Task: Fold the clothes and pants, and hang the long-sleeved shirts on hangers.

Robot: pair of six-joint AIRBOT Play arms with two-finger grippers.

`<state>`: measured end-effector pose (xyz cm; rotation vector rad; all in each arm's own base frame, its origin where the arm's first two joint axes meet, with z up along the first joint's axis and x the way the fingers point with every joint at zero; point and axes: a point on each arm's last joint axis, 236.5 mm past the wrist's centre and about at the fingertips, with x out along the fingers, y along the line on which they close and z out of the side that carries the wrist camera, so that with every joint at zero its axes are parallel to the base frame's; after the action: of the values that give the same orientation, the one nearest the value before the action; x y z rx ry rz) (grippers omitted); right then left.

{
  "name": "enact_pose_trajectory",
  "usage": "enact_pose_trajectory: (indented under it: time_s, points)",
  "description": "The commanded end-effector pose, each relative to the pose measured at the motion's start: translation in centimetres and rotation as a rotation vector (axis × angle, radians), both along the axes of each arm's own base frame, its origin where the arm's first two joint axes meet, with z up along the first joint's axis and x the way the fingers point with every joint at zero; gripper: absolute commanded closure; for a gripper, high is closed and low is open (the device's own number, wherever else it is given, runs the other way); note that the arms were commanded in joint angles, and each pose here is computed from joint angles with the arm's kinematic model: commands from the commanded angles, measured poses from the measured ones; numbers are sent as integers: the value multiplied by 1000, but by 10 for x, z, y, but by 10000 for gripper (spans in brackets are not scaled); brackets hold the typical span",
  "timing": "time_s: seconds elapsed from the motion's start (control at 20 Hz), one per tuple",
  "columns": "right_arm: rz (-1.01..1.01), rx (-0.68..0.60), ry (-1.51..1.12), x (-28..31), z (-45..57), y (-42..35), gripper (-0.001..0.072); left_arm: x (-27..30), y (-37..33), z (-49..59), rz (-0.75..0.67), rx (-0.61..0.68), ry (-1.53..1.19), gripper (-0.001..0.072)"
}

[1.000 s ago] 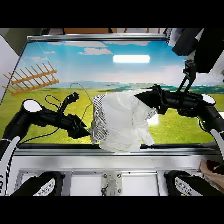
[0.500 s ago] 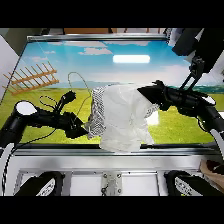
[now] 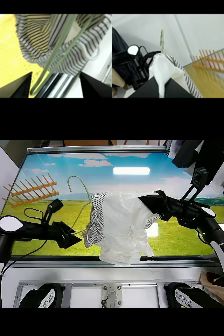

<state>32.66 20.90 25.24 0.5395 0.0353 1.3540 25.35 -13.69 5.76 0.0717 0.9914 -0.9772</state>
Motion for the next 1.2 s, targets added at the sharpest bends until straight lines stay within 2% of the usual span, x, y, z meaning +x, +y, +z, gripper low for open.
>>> enact_pose_trajectory:
  time_s: [0.0,0.15,0.25,0.35,0.4,0.7,0.8,0.95,1.15]
  points:
    - [0,-5,0,0,-1,0,704,7,21,13,98,-4,-35,80]
    - [3,-15,1,-1,-3,1,704,11,36,21,219,-17,-18,80]
    - [1,-14,0,0,-3,1,704,18,50,27,397,-57,50,80]
    - [1,-14,0,0,-3,1,704,29,68,31,697,-159,193,80]
    - [1,-14,0,0,-3,1,704,27,72,28,804,-203,263,80]
    - [2,-14,0,-1,-3,1,704,8,77,-47,1188,-357,524,80]
    - [2,-14,0,-1,-3,1,704,19,69,-56,1228,-488,600,80]
    - [5,-13,0,-1,-2,1,704,37,52,-56,1142,-648,698,80]
    - [5,-13,-1,-1,-2,1,704,38,22,-64,943,-691,865,80]
